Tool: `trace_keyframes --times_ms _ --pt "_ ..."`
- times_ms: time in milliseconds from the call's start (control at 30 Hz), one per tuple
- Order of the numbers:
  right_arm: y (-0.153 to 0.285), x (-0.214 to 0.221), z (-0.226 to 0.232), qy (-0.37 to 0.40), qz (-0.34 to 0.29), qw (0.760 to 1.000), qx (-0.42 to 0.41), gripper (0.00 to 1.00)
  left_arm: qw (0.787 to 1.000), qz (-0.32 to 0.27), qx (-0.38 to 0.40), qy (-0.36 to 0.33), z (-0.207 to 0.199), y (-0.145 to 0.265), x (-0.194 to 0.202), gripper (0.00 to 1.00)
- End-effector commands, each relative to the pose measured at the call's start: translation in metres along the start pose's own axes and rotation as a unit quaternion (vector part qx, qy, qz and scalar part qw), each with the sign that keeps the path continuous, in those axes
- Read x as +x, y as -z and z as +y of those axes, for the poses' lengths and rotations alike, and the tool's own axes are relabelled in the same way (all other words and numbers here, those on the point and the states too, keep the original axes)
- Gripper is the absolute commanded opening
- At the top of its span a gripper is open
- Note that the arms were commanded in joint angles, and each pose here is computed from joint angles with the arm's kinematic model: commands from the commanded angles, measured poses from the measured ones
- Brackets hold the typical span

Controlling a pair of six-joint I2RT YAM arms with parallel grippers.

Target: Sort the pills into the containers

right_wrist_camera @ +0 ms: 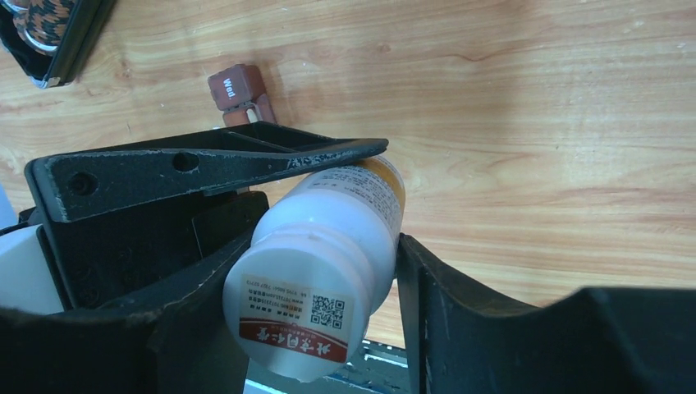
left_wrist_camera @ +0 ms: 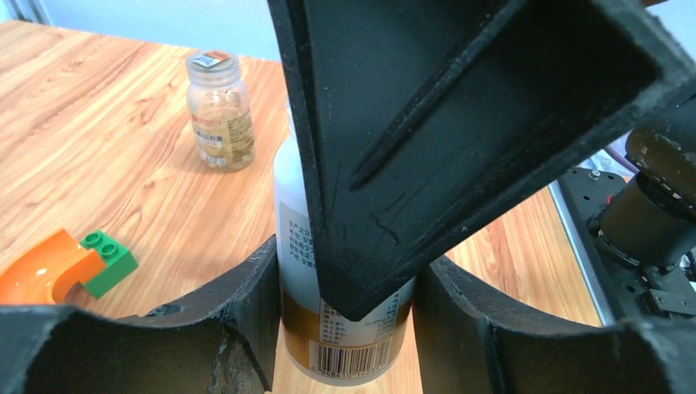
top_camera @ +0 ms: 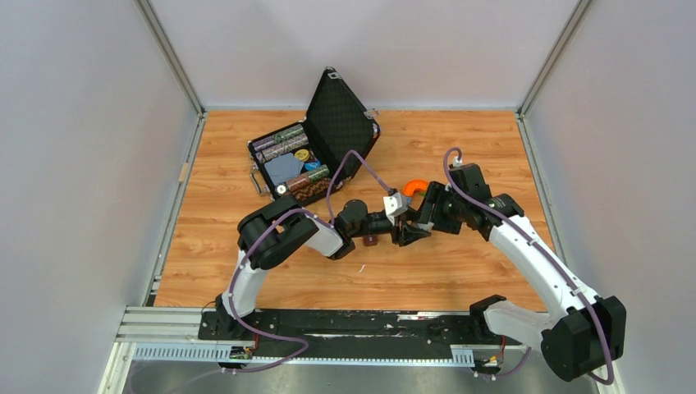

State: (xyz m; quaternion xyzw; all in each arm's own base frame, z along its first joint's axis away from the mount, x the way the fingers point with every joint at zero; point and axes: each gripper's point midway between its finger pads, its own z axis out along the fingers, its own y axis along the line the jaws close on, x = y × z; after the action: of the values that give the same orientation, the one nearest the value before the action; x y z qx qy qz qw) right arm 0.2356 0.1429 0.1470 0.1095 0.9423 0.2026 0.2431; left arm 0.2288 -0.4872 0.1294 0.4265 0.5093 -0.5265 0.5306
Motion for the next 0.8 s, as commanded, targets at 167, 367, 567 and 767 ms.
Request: trace_keyframes --times_ms 167,367,567,767 --pt "-0.012 -0.026 -0.008 0.024 -0.07 0.997 0.015 0.35 0.999 -0.027 -0.012 -0.012 0.007 -0.007 -0.02 0.7" --pt "-0.022 -0.033 -0.028 -0.008 -0.1 0.993 0.066 0.34 0.999 -0.01 -0.046 -0.014 0.015 0.008 -0.022 1.0" --pt "-0.043 -0.027 -0.03 -0.036 -0.096 0.993 0.06 0.36 0.996 0.021 -0.092 -0.003 0.015 0.04 -0.031 1.0" --pt "-0.066 -0.037 -0.032 -0.021 -0.119 0.987 0.104 0.37 0.984 0.046 -0.17 -0.007 0.027 0.07 -0.07 1.0"
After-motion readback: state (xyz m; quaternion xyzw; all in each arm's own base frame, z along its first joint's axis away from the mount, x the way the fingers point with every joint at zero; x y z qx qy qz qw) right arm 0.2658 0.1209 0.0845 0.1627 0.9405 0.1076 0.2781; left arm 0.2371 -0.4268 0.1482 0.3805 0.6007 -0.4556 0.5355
